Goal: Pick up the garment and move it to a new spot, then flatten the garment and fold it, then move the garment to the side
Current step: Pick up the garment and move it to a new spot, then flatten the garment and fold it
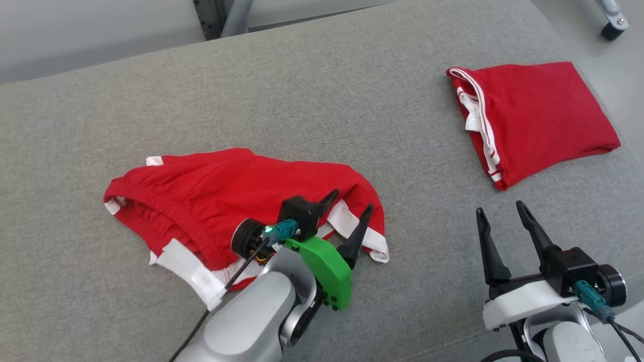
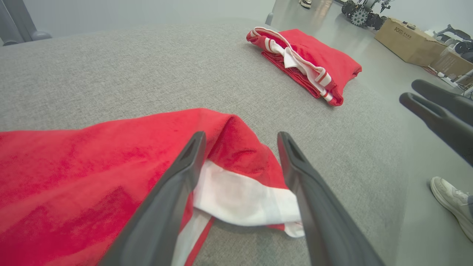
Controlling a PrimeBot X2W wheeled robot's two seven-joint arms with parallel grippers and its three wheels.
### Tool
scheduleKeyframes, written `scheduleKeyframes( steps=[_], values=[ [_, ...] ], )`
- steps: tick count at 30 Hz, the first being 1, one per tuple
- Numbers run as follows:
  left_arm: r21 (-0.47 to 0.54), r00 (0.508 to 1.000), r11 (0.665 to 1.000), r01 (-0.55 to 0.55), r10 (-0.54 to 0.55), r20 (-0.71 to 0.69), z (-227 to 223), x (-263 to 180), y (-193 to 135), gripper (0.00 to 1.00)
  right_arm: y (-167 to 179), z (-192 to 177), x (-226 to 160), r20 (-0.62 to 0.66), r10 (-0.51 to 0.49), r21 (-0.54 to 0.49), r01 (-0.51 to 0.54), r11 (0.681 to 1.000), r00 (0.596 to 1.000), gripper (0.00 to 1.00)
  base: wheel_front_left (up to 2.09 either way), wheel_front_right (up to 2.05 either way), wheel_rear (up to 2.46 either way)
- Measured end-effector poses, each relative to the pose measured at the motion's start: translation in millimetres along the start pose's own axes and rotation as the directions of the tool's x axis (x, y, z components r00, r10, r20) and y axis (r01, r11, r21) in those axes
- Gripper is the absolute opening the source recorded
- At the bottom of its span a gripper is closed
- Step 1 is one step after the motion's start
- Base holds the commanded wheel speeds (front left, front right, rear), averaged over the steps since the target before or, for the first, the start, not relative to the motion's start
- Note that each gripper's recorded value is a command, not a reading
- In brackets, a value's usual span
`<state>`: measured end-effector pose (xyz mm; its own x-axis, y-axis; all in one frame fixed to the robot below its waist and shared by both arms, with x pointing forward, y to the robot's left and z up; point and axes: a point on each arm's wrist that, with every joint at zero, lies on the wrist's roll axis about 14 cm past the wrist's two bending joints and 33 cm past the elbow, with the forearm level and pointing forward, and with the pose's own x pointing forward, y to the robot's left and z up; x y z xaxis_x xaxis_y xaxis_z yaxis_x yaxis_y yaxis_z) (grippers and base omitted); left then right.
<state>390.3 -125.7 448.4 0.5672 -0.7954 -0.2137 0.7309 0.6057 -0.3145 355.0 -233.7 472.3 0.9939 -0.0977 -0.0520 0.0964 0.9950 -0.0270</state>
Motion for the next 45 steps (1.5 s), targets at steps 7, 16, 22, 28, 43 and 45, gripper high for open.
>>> scheduleKeyframes(
  steps=[7,16,22,28,43,45],
  values=[
    [-0.025,0.965,0.973,-0.231,0.232,0.120,25.0,-69.9,51.2,1.00,10.5,14.4,-0.7,0.048,0.038,-0.024,-0.037,0.999,0.998,1.00,0.00,0.00,0.00],
    [-0.131,0.768,0.788,-0.601,0.615,0.178,1.5,-196.1,117.8,1.00,29.2,26.1,-0.5,0.089,0.101,-0.041,-0.098,0.994,0.991,1.00,0.00,0.00,0.00],
    [-0.158,0.649,0.681,-0.715,0.731,0.210,-4.0,-248.4,138.7,1.00,33.6,22.5,0.0,0.077,0.120,-0.057,-0.116,0.992,0.990,1.00,0.00,0.00,0.00],
    [-0.140,0.563,0.604,-0.785,0.788,0.248,-13.0,-293.7,140.7,1.00,24.9,21.2,-2.8,0.074,0.098,-0.051,-0.094,0.994,0.992,1.00,0.00,0.00,0.00],
    [-0.142,0.544,0.605,-0.783,0.778,0.315,-7.7,-307.9,136.1,1.00,32.6,20.7,-11.4,0.077,0.118,-0.011,-0.118,0.993,0.990,1.00,0.00,0.00,0.00],
    [-0.148,0.566,0.626,-0.766,0.765,0.308,-9.9,-299.7,134.2,1.00,31.2,14.1,-10.8,0.060,0.102,0.054,-0.105,0.993,0.993,1.00,0.00,0.00,0.00]
  ],
)
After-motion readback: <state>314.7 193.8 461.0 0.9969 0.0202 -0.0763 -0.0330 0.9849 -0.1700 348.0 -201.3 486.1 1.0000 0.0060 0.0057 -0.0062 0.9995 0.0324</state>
